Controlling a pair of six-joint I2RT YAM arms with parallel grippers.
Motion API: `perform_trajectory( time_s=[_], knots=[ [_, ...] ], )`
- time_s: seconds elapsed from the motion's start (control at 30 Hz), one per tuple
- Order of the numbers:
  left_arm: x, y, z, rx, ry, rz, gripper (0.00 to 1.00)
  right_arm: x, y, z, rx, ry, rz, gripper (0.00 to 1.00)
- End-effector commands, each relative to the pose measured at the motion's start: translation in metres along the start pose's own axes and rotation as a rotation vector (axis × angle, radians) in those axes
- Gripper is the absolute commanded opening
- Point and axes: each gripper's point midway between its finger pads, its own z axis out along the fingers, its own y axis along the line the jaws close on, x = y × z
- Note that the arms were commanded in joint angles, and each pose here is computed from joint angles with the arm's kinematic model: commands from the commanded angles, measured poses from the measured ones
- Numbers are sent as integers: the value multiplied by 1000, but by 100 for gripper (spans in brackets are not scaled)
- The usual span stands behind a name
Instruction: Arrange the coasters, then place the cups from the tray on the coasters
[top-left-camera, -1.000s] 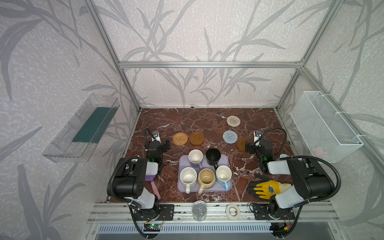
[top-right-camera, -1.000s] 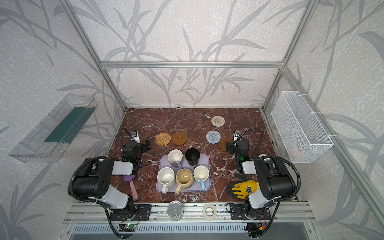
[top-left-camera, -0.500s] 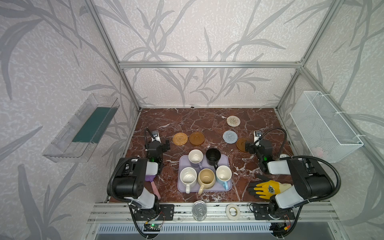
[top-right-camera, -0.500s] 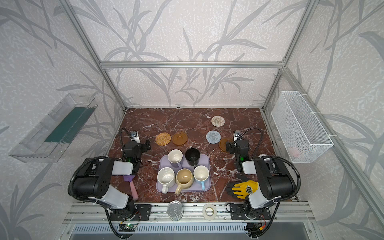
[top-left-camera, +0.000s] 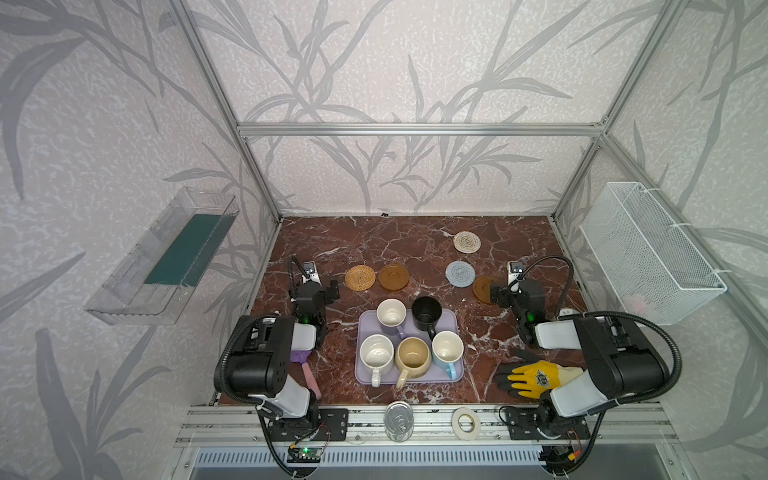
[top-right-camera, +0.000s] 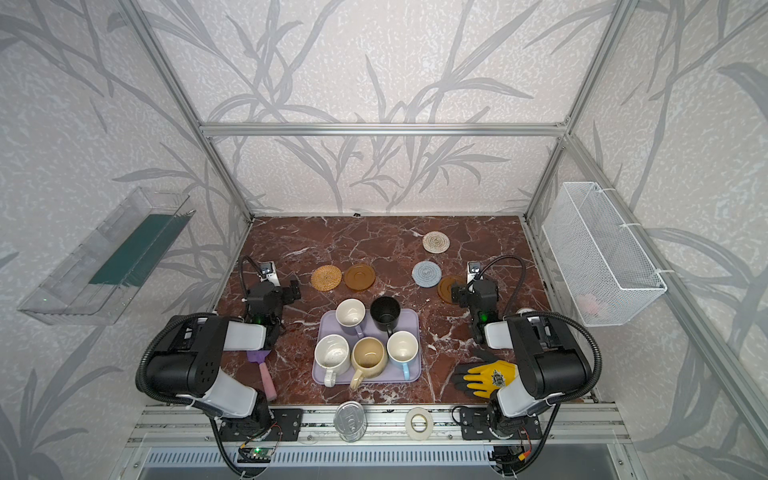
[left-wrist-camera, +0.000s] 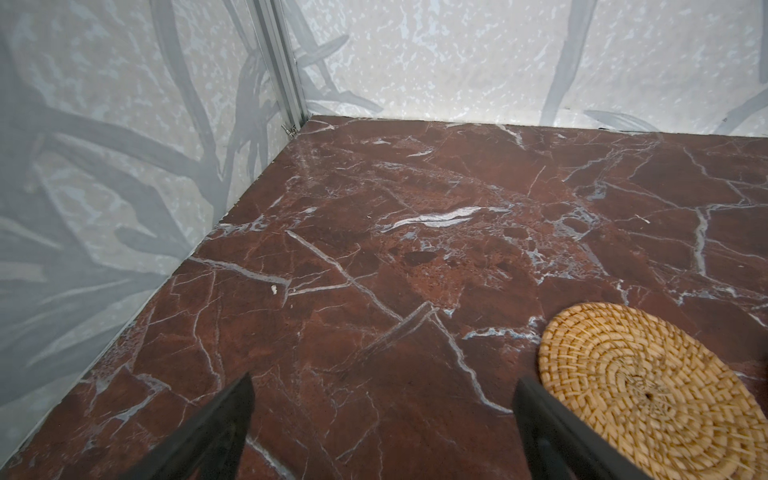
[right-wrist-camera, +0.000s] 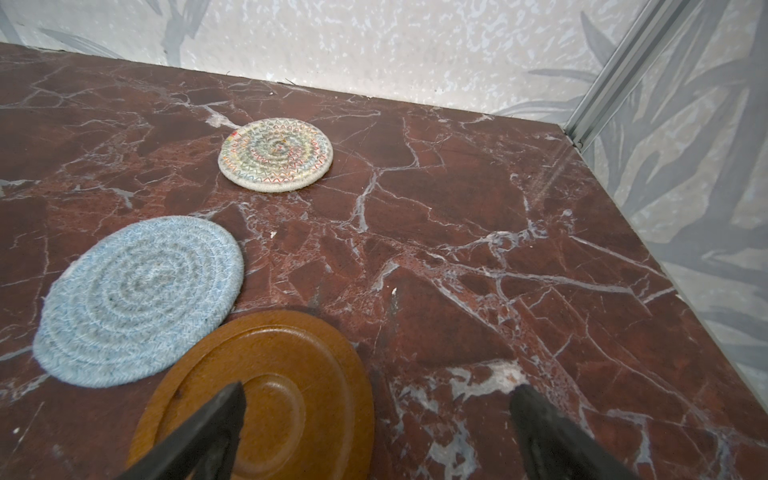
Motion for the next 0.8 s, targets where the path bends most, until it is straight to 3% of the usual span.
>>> perform_trajectory(
  time_s=[0.0,0.27,0.37,0.53,0.63,0.77],
  knots=[
    [-12,10,-4,-44,-65,-39,99,-17,-3,-2,6,-47,12,99],
    [-43,25,-23,-108,-66,-57,99,-35,-9,-19,19,-46,15,99],
    [-69,31,-36,-128,-76,-133,99,-48,-9,-30,4,-23,36,99],
    [-109,4,-48,57,-90,-335,99,-61,-27,-47,85,36,251,99],
    [-125,-17,-63,192,-23,-498,99,-77,-13,-54,-6,29,266,99],
    [-141,-43,-83,348,79,-599,99,-100,6,-67,-137,9,301,99]
  ],
)
